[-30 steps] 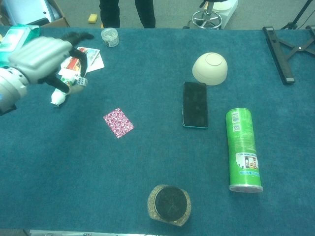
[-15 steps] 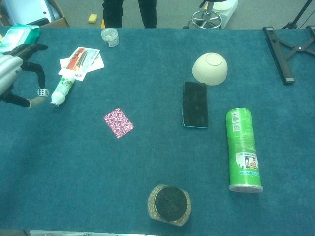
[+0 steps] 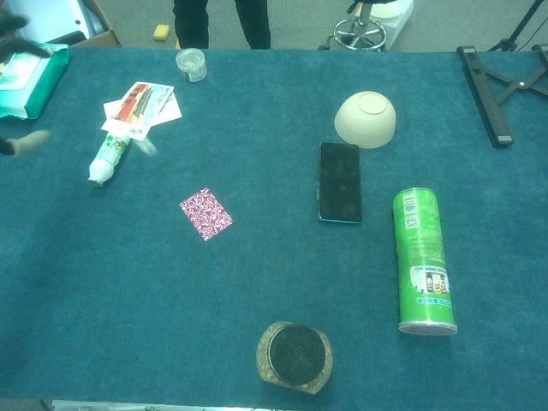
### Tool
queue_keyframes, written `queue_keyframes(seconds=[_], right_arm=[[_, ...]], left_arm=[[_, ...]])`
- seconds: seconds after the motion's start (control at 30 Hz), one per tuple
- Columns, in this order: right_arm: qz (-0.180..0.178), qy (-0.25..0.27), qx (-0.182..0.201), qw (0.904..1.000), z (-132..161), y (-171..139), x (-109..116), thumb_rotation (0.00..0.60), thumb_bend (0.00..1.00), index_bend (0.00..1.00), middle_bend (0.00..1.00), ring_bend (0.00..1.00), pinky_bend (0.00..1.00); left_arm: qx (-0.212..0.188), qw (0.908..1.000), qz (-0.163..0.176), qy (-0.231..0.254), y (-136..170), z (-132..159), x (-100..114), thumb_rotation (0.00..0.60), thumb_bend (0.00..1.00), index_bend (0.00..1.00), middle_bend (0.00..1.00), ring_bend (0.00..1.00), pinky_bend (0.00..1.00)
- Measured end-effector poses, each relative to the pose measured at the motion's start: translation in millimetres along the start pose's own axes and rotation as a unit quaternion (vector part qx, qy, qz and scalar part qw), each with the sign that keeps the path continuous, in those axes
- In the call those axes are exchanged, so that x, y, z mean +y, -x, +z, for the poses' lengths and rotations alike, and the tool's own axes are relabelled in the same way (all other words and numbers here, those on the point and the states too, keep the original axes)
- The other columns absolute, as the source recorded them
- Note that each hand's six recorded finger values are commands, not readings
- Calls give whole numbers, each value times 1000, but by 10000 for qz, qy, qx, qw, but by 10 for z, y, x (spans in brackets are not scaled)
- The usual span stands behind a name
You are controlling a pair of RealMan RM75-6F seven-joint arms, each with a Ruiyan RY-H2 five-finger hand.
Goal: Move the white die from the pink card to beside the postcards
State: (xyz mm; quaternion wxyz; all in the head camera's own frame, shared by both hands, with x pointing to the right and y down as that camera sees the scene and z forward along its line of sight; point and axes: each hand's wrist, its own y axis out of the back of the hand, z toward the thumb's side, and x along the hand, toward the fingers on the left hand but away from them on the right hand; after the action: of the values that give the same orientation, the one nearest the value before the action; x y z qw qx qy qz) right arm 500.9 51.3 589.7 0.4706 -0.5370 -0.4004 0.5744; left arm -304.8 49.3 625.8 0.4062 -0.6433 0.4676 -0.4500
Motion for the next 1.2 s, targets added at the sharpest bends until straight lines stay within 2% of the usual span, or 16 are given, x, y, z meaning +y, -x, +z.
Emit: queue_keyframes(seconds=[0.17,0.33,0.57,0.73,0.93,1.2], right_arm=[[24,12,14,10000,22,0,-29,600,0,553,407,432,568],[98,19,-36,9999,-5,-2,-100,600,0,553,407,432,568],[59,24,-19,10000,2,-10,-71,600,0,553,407,432,568],[20,25,-41,10000,-7,-36,-41,600,0,553,407,432,568],[21,35,0,10000,27,-68,-37,600,0,553,407,432,568],[-29,-4,25,10000,105,-116,3,600,0,553,407,432,568]], left_arm=[[178,9994,94,286,162,-242,28,600,243,229,0,0,155],[226,9996,37,183,239,-362,-10,600,243,266,0,0,155],[106,9999,116,42,263,-366,-27,600,243,312,17,0,157],[-88,9996,224,-166,301,-386,-25,600,243,341,53,5,158],[-101,9982,42,-592,371,-464,-50,600,243,391,105,29,167],[108,9943,-23,-1059,473,-660,-39,600,243,411,135,53,199]])
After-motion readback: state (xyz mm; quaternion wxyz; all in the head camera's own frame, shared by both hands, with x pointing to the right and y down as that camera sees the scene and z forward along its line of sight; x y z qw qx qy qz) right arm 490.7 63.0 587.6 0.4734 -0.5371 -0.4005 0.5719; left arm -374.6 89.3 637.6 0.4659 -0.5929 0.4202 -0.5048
